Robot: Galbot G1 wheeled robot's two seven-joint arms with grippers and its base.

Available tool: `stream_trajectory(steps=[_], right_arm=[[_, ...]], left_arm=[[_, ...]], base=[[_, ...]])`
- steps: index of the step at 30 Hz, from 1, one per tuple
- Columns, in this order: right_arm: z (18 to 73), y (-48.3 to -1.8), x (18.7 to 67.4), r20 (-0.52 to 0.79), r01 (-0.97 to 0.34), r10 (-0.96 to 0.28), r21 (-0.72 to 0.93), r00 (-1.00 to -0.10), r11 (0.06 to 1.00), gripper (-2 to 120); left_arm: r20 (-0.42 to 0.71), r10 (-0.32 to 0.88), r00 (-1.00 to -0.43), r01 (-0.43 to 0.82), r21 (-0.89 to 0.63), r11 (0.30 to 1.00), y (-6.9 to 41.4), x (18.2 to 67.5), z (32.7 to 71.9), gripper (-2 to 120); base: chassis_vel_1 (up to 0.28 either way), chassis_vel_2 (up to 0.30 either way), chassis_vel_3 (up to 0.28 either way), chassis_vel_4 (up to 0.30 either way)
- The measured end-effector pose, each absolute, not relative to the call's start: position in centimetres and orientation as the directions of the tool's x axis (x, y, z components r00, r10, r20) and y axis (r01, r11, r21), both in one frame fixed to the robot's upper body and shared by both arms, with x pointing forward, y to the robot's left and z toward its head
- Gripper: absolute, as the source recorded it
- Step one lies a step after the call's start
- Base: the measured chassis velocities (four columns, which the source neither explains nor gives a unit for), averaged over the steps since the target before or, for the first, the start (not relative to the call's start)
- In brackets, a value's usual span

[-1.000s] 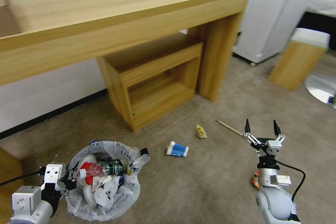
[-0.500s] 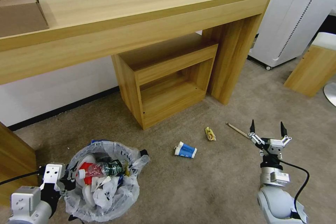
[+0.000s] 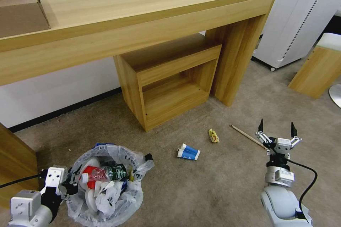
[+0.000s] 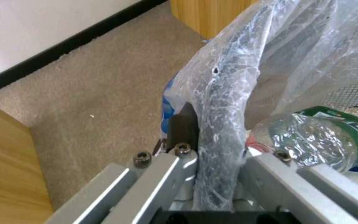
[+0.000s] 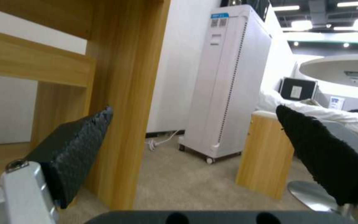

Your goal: Pick up the trash bin and place the garbage on the floor into it.

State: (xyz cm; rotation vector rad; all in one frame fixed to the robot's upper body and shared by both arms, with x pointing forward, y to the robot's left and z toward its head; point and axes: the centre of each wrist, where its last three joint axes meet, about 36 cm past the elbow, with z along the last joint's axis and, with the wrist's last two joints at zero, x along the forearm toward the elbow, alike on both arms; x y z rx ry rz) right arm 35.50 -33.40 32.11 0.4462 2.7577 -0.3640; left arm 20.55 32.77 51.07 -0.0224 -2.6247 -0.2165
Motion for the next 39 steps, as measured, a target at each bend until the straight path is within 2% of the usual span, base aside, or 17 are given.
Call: stream_trajectory(steps=[17,22,30,36,39], right_arm=[[33.3,-35.9,35.8,-0.351,0.259,0.161,-0.254,-0.922,0.932,100],[35.0,-36.8,37.0,-0.357,0.299,0.183,-0.303,-0.916,0.905,100],[37.3,-35.8,39.0,-0.410,0.342,0.215,-0.268,-0.887,0.901,100],[40.2,-35.7,39.8,-0.422,0.271,0.147,-0.250,-0.894,0.930,100],[41.8,-36.7,39.6,-0.398,0.177,0.042,-0.309,-0.917,0.934,100]], left_arm=[[0.494,-0.032,-0.869,0.027,0.113,0.993,33.1,21.4,51.4,0],[0.493,-0.040,-0.869,0.021,0.117,0.993,33.1,21.3,51.3,0],[0.497,-0.042,-0.867,0.026,0.129,0.991,33.3,21.4,50.8,0],[0.488,-0.050,-0.871,0.024,0.145,0.989,33.6,21.7,50.8,0],[0.482,-0.065,-0.874,0.013,0.156,0.988,33.7,21.6,50.2,0]], base=[[0.000,0.000,0.000,0.000],[0.000,0.000,0.000,0.000],[0.000,0.000,0.000,0.000],[0.000,0.000,0.000,0.000],[0.000,0.000,0.000,0.000]])
